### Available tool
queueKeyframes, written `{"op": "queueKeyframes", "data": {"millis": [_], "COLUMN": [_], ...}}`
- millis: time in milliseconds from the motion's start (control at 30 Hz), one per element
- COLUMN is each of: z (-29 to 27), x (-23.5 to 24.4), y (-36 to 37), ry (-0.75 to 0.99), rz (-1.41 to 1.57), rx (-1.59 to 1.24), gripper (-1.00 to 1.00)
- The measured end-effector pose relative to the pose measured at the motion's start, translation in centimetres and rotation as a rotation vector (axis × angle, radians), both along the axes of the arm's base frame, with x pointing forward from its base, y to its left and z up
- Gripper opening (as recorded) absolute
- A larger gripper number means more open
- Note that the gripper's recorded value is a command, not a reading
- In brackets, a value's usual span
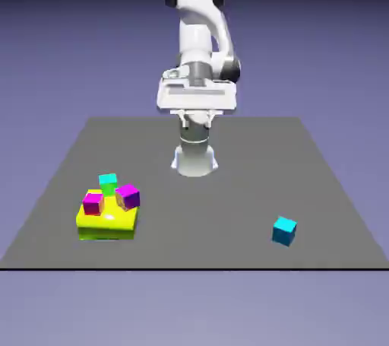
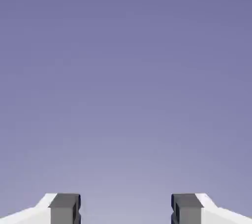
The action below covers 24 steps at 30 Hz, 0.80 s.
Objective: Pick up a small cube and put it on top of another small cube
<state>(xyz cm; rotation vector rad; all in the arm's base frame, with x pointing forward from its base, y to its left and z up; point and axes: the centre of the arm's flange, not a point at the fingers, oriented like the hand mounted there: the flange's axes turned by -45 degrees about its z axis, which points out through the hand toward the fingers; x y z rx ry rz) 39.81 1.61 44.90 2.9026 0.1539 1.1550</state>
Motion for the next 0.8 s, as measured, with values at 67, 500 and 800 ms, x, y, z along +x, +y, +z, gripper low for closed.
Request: {"op": "queueKeyframes", "data": {"millis": [67, 500, 800], "z": [-1.6, -15.2, -25.1], "x": [1.3, 5.1, 2.7], "y": [2.0, 16.8, 25.5], "ry": [0.065, 0.466, 0.689], "rz": [0.071, 0.564, 0.868], "rx": [-0.033, -0.248, -0.367], "gripper": [0.00, 0.00, 0.00]}}
